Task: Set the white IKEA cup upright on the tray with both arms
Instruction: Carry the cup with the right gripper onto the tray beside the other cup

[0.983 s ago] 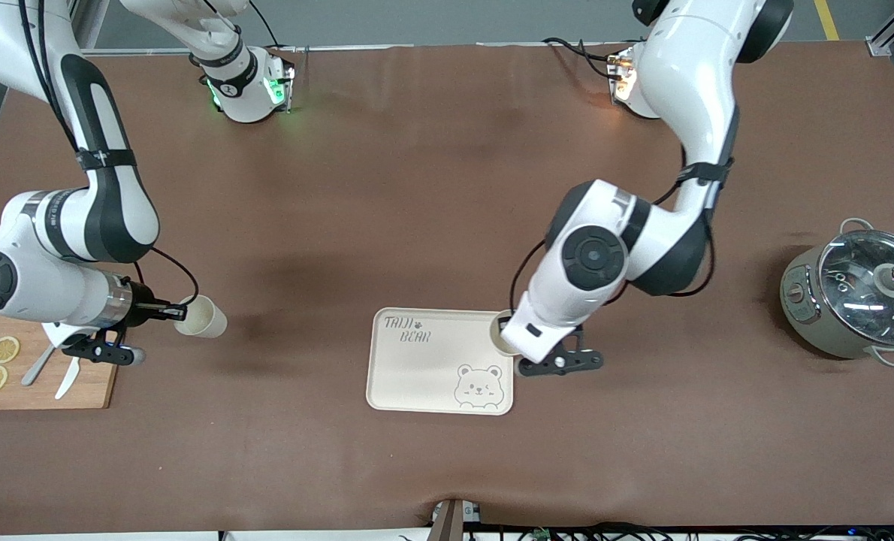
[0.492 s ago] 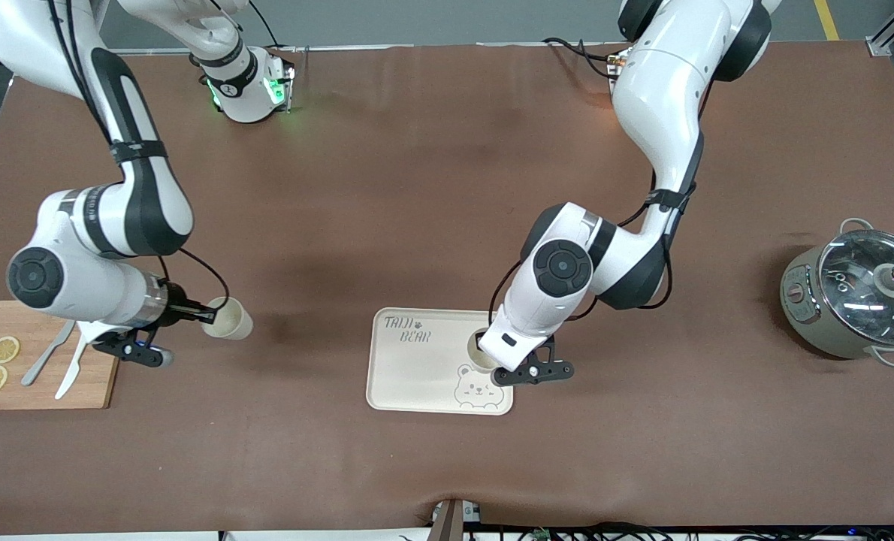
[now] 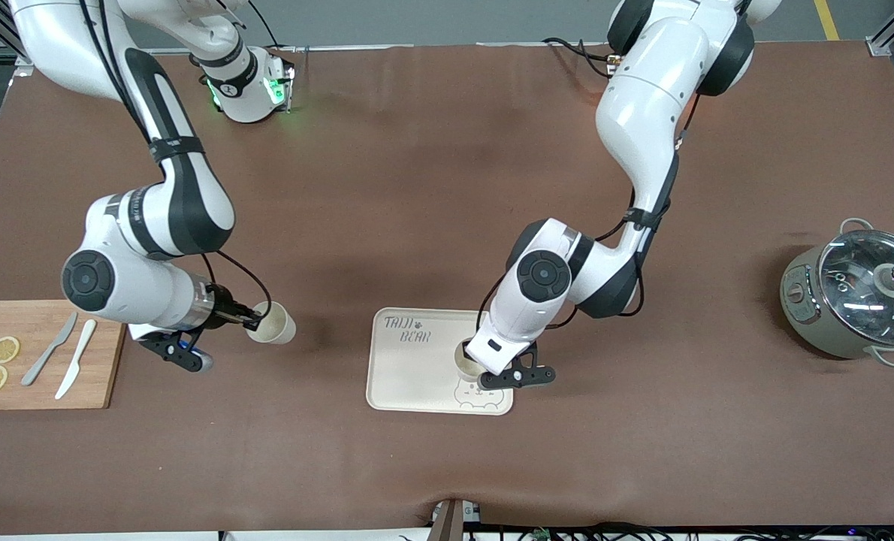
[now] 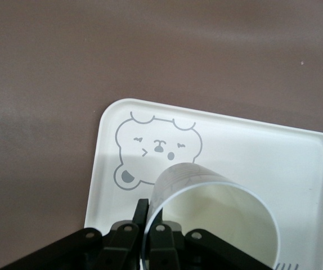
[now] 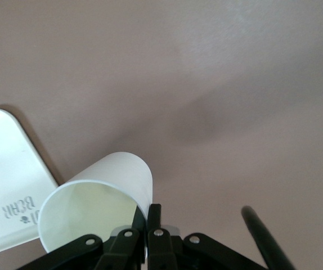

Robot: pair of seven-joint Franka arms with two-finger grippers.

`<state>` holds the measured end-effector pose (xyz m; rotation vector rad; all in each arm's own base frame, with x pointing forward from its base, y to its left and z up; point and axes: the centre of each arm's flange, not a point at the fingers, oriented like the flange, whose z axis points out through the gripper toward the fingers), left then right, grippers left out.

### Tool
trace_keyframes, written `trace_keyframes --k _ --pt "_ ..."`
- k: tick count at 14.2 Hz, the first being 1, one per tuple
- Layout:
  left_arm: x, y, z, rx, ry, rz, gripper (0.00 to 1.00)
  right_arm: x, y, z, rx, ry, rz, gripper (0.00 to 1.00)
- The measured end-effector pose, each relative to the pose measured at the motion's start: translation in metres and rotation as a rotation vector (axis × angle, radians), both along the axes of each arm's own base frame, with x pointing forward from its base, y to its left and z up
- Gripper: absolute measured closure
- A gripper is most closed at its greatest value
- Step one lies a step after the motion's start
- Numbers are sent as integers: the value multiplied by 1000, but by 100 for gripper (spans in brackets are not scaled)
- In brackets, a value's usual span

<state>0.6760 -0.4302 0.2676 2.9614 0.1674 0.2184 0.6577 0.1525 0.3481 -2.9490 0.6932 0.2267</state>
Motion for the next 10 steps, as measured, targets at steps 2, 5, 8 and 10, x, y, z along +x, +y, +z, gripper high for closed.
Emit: trace_keyframes --k 2,5,8,10 --pt "0 2 -9 7 7 2 96 0 13 -1 -3 2 -12 97" --pt "-1 2 -23 15 19 2 96 1 16 -4 0 8 -34 97" --pt "0 2 -37 8 9 4 96 -2 32 -3 3 15 -60 97" --pt "-1 1 -45 5 4 4 96 -5 54 -4 -2 18 -84 97"
